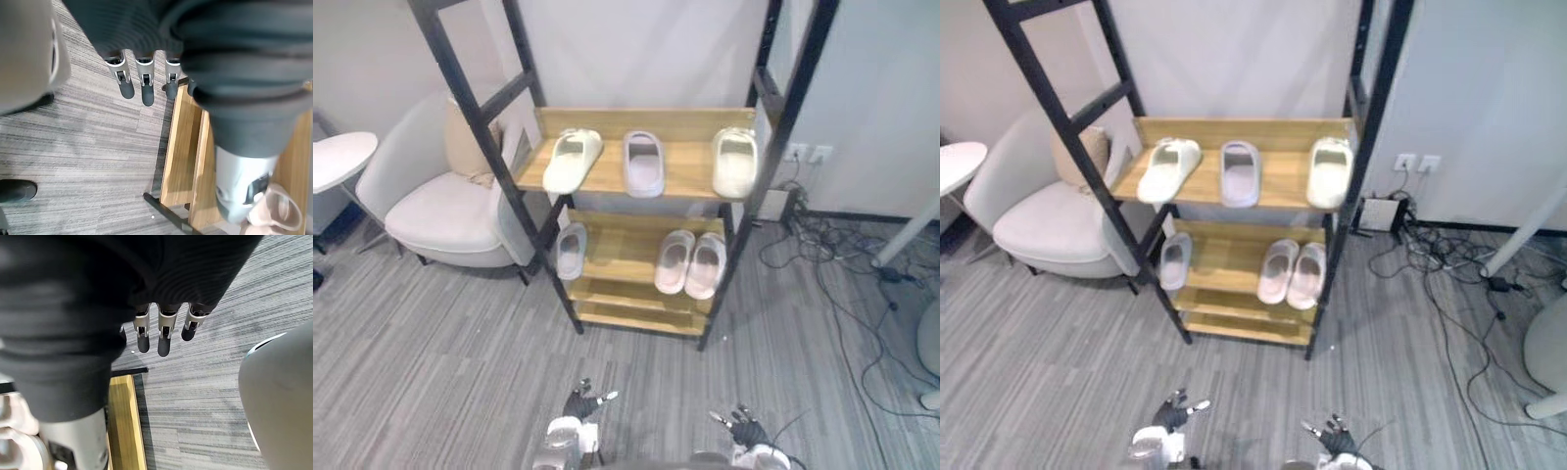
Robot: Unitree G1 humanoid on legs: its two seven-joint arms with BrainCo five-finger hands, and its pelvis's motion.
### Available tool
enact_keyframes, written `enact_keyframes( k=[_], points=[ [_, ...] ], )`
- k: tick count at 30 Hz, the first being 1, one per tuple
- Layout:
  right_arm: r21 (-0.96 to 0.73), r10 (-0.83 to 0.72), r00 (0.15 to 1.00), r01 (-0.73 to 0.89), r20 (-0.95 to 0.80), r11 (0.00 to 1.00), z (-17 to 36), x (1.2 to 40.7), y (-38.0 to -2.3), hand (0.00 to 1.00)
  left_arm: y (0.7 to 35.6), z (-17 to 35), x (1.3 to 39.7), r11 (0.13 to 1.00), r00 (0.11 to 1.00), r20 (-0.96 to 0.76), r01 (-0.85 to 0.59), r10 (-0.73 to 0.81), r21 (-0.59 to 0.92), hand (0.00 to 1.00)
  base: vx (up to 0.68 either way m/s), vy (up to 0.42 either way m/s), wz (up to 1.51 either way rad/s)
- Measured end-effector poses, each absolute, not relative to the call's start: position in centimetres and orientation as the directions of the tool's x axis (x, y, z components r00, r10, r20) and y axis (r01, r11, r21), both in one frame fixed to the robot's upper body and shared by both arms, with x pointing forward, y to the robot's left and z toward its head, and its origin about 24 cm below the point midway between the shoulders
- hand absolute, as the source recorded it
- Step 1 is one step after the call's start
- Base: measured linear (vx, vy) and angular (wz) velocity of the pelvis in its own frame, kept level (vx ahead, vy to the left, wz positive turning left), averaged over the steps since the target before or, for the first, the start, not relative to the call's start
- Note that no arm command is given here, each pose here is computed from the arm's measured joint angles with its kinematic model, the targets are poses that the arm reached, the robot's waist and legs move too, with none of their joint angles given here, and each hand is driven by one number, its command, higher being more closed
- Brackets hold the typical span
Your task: Organize the slippers on the shoe rack
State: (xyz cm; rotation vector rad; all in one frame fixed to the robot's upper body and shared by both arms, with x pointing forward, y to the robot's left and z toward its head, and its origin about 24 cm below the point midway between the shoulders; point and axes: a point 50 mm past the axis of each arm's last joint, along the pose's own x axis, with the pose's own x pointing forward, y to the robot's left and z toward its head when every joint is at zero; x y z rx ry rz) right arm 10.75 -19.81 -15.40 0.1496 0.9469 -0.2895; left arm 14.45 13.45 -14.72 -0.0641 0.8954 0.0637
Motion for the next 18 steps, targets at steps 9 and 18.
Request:
enact_keyframes(
  k=[9, 18],
  points=[
    [0.026, -0.13, 0.559, 0.263, -0.819, 0.964, -15.5, 10.5, -18.4, 0.0, 14.5, -15.0, 13.8, 0.999, 0.602, -0.798, -0.041, 0.031, 0.008, 0.0, 0.31, 0.183, -0.25],
    [-0.006, -0.16, 0.55, 0.271, -0.82, 0.963, -15.5, 10.6, -19.7, 0.0, 13.4, -15.6, 13.0, 1.0, 0.556, -0.831, -0.024, -0.003, -0.02, 0.0, 0.21, -0.091, 0.16]
  ],
)
